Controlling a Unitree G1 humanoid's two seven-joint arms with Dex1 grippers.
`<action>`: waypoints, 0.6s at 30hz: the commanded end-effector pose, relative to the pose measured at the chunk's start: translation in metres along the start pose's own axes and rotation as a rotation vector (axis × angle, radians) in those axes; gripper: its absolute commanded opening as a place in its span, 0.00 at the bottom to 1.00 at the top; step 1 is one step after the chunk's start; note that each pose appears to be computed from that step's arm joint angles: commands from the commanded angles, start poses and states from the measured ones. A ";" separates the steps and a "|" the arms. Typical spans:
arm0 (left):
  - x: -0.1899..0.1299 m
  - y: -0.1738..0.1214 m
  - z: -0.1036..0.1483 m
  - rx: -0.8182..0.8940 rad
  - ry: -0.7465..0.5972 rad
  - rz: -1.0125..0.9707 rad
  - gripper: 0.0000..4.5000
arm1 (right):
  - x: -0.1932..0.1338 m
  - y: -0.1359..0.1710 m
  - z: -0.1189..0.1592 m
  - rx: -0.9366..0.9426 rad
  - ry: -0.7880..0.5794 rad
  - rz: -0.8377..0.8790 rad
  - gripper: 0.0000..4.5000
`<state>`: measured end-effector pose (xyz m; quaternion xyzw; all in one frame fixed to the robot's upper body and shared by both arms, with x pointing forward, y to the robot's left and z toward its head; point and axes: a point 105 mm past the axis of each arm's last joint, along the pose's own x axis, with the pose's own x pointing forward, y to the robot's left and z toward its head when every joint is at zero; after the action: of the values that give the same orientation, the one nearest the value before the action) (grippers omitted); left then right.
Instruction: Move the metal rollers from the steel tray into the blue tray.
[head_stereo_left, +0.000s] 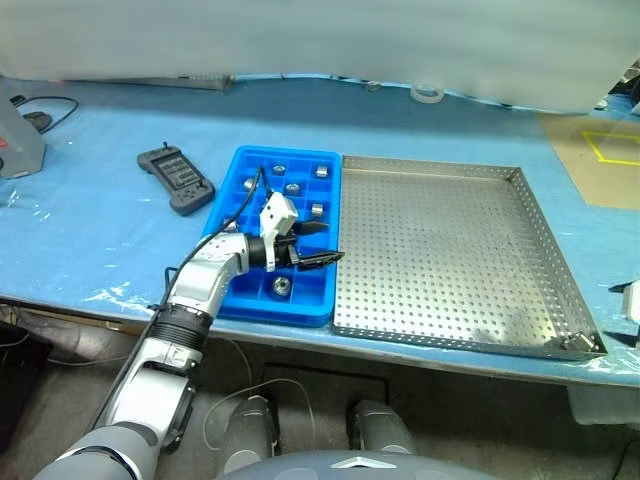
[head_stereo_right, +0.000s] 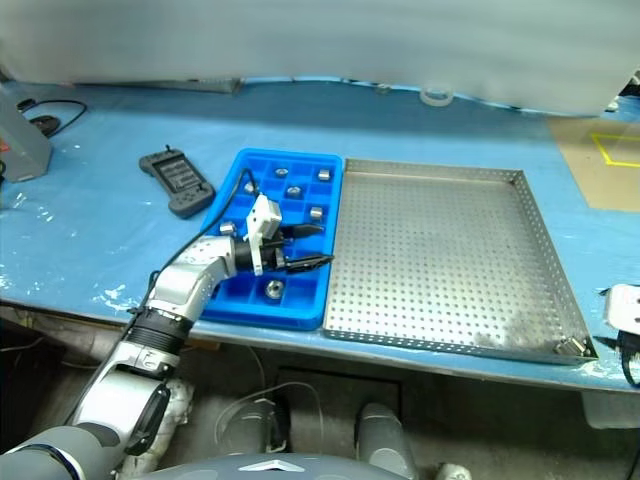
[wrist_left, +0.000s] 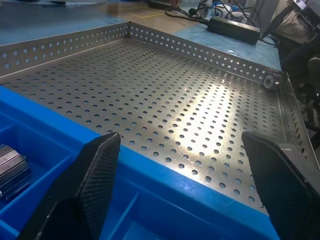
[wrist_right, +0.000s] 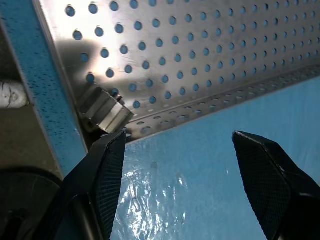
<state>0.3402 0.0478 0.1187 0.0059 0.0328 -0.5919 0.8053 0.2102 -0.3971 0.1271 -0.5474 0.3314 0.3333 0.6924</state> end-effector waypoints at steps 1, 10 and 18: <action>-0.002 -0.001 0.002 0.019 -0.017 0.000 0.90 | 0.002 -0.002 0.016 -0.082 -0.038 0.013 0.79; -0.005 -0.001 0.001 0.021 -0.012 0.003 0.90 | 0.008 0.008 -0.002 -0.320 0.078 0.104 0.79; -0.008 0.000 0.000 0.019 -0.012 0.015 0.90 | 0.009 -0.003 0.002 -0.437 0.071 0.125 0.79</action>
<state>0.3381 0.0550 0.1103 0.0057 0.0420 -0.5850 0.8099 0.2141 -0.3962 0.1159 -0.6668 0.3159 0.4188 0.5293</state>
